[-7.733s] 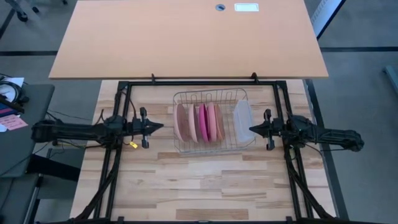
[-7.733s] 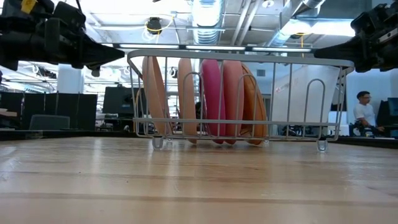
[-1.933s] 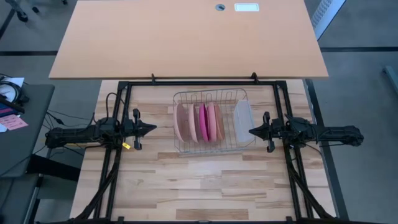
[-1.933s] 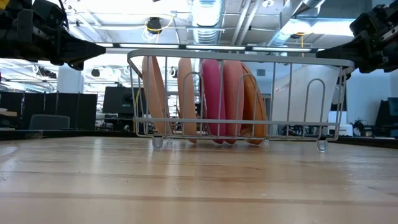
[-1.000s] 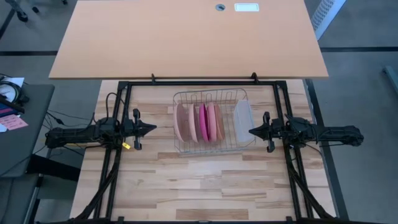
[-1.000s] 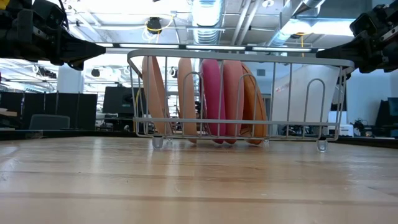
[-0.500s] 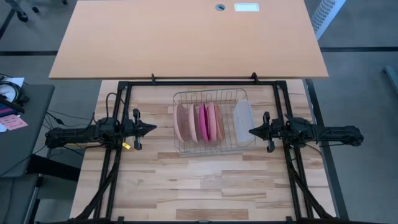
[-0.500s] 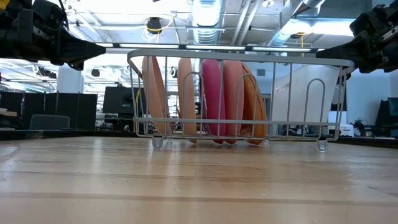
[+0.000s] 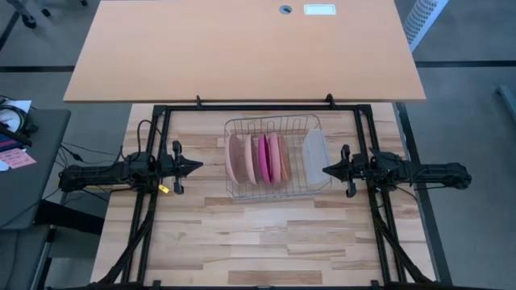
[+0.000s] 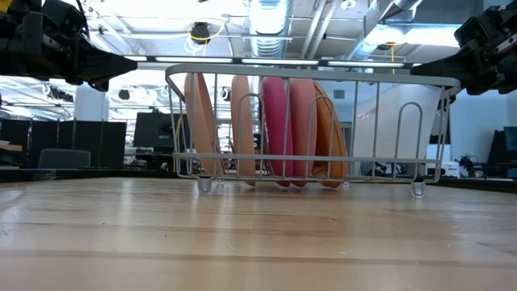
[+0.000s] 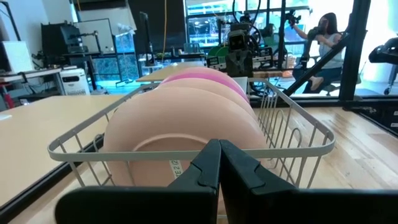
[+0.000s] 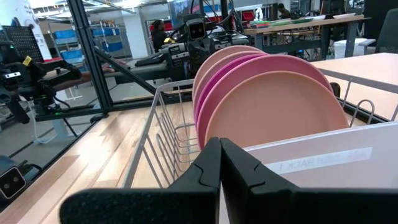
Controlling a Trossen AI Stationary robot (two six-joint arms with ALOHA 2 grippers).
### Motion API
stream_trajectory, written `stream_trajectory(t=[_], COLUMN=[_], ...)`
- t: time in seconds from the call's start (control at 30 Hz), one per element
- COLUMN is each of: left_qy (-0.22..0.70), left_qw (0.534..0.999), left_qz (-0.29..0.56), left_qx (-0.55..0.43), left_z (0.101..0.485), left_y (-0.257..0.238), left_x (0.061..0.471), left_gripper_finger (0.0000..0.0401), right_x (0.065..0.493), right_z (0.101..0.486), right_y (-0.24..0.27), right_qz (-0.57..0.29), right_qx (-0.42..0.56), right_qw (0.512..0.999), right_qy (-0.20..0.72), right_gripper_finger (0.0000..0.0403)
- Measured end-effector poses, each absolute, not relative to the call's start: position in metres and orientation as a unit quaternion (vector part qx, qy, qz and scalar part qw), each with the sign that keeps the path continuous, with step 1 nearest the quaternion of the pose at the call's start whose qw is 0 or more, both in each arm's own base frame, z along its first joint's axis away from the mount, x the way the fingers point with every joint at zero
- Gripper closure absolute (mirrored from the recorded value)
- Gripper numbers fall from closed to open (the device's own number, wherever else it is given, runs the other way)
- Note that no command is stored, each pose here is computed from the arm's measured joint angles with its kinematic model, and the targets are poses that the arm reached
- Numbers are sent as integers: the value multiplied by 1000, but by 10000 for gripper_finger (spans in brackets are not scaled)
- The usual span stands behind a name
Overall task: Sort dishes
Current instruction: Return to Home Position
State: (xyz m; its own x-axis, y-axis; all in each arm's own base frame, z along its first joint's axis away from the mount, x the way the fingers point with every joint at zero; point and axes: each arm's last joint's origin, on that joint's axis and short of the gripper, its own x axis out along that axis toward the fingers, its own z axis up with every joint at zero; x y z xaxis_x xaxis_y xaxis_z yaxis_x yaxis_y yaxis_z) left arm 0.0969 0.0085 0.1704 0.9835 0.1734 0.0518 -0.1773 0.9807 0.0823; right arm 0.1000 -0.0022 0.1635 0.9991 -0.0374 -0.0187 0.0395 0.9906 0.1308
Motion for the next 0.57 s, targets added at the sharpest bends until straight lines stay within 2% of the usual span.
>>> stream_trajectory(t=[0.57], left_qy=[-22], left_qw=[995], left_qz=[88], left_qx=[41], left_z=[170], left_y=[8], left_x=[97], left_gripper_finger=[401], right_x=[100], right_z=[164], right_y=[-2], right_qz=[-19], right_qx=[66], right_qw=[998], right_qy=[8], right_gripper_finger=[392])
